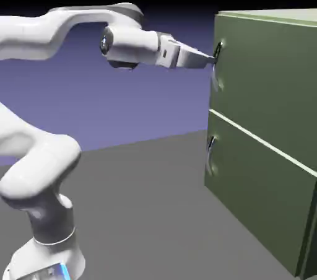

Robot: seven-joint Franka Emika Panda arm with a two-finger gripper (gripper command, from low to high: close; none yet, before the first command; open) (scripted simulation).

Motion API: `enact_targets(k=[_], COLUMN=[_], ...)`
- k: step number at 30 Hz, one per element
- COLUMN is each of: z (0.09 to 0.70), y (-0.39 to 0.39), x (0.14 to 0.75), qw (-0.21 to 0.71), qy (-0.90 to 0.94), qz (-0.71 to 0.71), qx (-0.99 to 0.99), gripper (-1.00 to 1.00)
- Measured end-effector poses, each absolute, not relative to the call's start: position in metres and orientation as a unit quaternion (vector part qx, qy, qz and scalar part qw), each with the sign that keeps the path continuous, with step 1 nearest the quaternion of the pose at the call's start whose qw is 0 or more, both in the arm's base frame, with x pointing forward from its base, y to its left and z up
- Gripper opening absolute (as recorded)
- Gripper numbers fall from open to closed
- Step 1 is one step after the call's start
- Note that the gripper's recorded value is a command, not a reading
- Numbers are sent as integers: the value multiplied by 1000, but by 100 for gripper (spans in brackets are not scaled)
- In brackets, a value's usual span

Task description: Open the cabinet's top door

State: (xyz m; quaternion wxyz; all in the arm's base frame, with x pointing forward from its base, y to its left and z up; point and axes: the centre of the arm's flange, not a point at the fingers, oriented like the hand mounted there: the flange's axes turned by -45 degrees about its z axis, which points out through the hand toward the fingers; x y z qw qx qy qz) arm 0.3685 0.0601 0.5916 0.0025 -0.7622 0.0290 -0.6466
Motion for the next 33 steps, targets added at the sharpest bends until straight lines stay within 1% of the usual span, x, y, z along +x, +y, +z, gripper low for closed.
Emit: enact_targets(k=[8,20,22,26,27,29,33], z=[570,511,511,511,511,511,511], y=[95,147,147,146,145,145,135], x=[383,419,419,460,469,469,437], qw=[-2,-14,-14,-14,-14,-14,13], qy=[21,14,14,14,14,14,-13], qz=[-677,-707,-707,-707,-707,-707,-707], qx=[-736,-707,-707,-707,-707,-707,-707], gripper=[100,100,100,100,-100,-100,-100])
